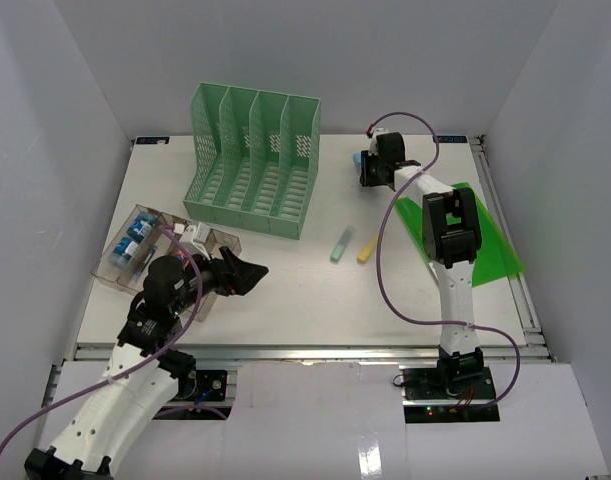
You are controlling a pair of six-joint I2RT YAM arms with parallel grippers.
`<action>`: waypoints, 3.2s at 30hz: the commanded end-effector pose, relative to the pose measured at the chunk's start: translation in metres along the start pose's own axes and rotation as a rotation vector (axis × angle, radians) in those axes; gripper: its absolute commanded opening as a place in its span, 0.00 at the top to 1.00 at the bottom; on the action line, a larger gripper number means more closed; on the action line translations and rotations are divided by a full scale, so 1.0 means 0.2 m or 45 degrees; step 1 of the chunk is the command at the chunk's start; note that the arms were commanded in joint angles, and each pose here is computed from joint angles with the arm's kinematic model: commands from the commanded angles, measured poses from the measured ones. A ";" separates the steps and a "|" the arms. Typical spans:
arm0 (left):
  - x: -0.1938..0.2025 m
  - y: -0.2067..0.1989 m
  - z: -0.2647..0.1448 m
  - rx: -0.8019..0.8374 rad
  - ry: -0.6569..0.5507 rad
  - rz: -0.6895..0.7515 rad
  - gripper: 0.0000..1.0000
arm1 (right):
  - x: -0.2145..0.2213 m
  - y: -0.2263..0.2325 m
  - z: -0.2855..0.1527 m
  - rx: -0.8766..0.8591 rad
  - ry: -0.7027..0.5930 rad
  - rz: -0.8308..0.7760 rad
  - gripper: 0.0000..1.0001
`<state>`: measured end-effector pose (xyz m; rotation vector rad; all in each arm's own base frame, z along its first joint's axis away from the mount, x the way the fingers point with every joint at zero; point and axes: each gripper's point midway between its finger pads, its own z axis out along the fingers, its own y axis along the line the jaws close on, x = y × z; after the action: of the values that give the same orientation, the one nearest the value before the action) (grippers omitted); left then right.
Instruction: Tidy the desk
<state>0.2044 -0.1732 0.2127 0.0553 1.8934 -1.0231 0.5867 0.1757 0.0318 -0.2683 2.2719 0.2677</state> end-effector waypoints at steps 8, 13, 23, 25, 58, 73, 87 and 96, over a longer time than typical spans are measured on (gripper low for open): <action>0.02 -0.06 -0.04 0.084 -0.024 -0.033 0.02 | 0.08 0.08 -0.01 -0.100 0.157 -0.069 0.87; 0.05 -0.09 0.03 0.204 -0.010 -0.126 0.02 | 0.02 0.13 -0.21 -0.239 0.080 -0.048 0.92; 0.06 -0.10 0.27 0.350 -0.008 -0.356 0.02 | 0.05 0.22 -0.88 -0.555 -0.078 -0.002 0.92; 0.05 -0.15 0.34 0.370 -0.005 -0.362 0.02 | 0.12 0.28 -0.99 -0.637 -0.087 -0.027 0.92; 0.13 -0.48 0.89 0.450 0.039 -0.484 0.62 | 0.52 0.88 -1.69 -1.126 -0.191 -0.412 0.92; 0.21 -0.24 0.68 0.029 0.210 -0.106 1.00 | 0.57 0.87 -1.79 -1.232 -0.369 -0.794 0.10; -0.23 0.57 -0.12 -1.244 0.477 0.644 1.00 | 0.52 0.74 -1.79 -1.138 -0.425 -0.753 0.10; -0.31 0.96 -0.12 -1.387 0.543 0.726 1.00 | 0.52 0.70 -1.78 -1.116 -0.421 -0.724 0.10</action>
<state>0.2889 -0.0193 0.1491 0.0367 2.3893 0.4159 0.2317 0.2010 0.1992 -1.1878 1.5578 0.8965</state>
